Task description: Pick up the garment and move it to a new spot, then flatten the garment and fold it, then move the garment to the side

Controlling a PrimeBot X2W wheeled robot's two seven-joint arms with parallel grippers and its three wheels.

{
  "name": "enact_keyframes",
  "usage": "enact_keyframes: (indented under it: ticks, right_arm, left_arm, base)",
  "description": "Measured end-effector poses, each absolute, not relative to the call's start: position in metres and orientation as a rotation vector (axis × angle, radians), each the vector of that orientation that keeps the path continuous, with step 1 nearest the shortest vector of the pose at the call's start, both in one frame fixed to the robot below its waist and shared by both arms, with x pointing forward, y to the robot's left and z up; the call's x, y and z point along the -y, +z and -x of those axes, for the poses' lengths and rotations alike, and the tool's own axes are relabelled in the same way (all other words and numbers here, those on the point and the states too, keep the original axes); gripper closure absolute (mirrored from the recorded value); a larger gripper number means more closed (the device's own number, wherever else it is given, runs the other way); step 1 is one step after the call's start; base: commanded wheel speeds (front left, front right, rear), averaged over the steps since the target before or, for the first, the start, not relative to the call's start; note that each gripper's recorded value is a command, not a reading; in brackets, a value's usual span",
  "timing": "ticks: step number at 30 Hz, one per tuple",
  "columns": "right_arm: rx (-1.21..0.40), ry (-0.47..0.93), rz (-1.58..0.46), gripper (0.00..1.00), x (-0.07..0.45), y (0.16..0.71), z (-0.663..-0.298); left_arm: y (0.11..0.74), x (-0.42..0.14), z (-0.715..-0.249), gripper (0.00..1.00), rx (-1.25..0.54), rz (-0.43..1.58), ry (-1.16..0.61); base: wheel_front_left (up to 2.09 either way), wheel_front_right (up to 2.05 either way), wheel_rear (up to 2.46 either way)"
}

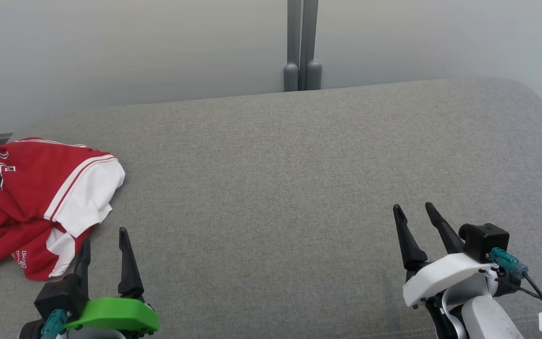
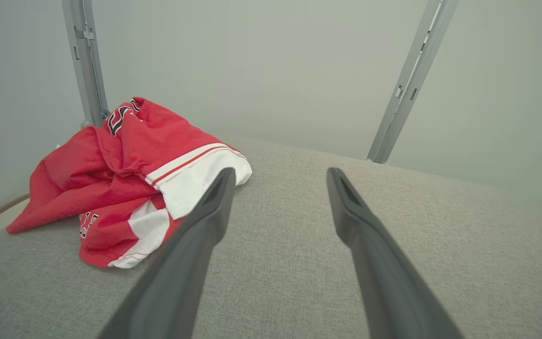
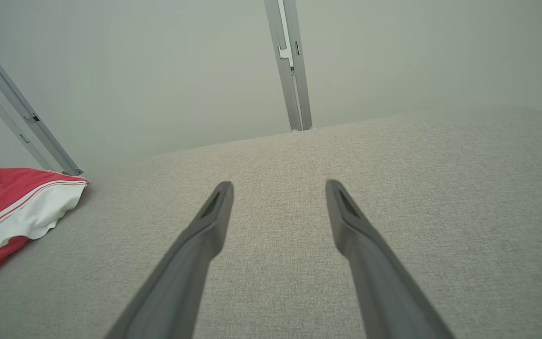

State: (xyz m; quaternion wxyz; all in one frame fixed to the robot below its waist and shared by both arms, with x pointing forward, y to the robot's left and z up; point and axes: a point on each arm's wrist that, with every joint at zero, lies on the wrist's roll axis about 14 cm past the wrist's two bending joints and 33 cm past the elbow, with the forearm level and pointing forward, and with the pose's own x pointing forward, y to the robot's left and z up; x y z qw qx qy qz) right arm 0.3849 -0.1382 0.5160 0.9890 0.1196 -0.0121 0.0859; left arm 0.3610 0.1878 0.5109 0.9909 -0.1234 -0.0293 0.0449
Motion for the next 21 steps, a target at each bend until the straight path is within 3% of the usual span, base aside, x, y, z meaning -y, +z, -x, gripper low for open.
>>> enact_keyframes:
  ticks: [21]
  right_arm:
    - [0.063, 0.194, -0.151, 0.0, 0.1337, 0.5223, -0.3821]
  left_arm:
    - [0.5182, -0.1871, -0.356, 0.0, 0.108, 0.083, 0.086]
  base:
    - [0.0, 0.0, 0.0]
